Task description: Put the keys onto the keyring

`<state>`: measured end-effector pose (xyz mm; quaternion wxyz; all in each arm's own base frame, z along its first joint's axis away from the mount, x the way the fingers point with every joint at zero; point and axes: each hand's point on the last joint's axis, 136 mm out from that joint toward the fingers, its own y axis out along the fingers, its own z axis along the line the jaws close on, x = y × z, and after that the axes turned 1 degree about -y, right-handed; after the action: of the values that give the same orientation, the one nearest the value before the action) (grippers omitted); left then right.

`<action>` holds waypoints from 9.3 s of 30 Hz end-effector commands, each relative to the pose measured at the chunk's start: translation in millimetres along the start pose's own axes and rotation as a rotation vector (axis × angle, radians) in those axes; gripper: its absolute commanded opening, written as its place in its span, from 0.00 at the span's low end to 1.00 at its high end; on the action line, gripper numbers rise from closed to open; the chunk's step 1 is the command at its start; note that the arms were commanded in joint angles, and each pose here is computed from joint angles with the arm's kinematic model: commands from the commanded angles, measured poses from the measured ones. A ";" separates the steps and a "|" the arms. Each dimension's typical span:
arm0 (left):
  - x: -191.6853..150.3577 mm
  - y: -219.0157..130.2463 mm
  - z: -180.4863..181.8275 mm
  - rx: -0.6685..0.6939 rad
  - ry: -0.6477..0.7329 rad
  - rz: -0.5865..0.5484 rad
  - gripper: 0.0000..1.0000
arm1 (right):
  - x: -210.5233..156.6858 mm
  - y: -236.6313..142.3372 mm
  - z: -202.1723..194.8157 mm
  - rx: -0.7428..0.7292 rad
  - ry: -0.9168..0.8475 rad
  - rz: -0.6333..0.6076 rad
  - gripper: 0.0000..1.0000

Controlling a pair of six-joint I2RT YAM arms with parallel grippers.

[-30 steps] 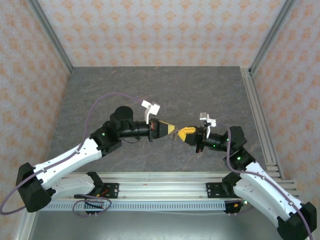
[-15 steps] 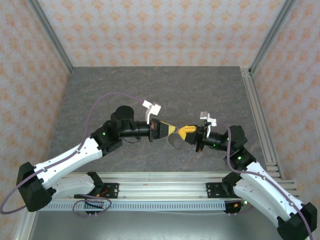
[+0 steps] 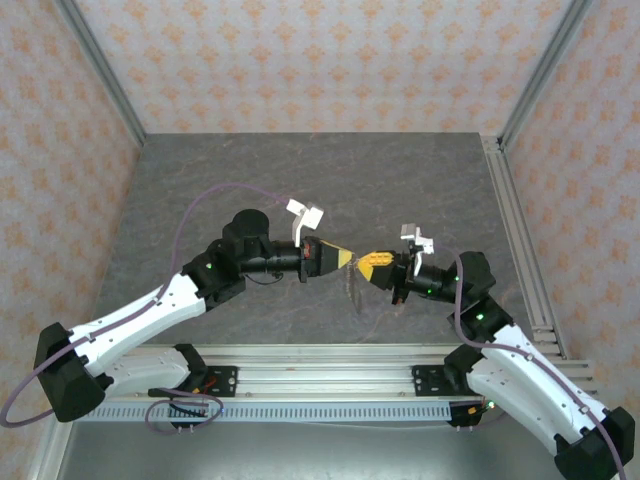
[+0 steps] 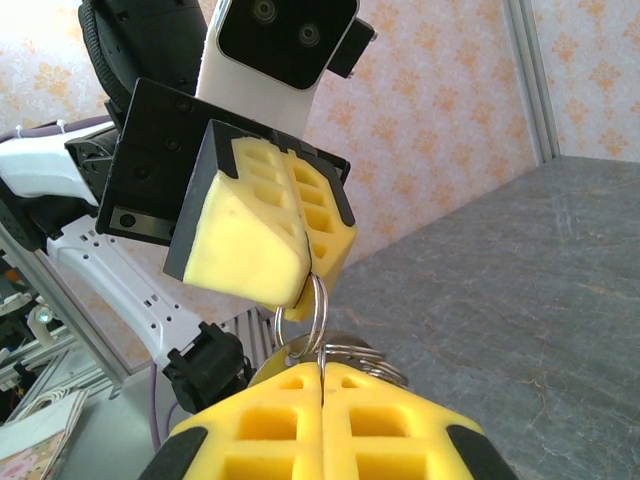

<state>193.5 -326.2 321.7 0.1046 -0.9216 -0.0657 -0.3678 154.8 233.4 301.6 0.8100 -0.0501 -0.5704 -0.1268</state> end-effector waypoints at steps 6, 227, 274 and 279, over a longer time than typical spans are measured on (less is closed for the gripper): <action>13.6 -5.0 -19.7 -0.041 0.019 -0.039 0.00 | 18.1 -1.9 17.3 0.041 -0.070 -0.035 0.00; 6.6 -9.3 -60.2 -0.239 0.063 0.153 0.00 | 81.5 -7.2 57.5 0.155 -0.340 -0.253 0.00; 1.6 19.8 -50.8 -0.357 -0.396 0.232 0.00 | 52.2 -39.7 17.6 -0.263 -0.279 0.097 0.36; 1.7 30.2 -44.0 -0.357 -0.470 0.251 0.00 | 48.0 -47.4 20.6 -0.275 -0.336 0.124 0.37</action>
<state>178.9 -364.9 326.6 0.0092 -0.9874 0.0804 -0.1358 143.5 193.2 341.1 0.7213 -0.2032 -0.6476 -0.1384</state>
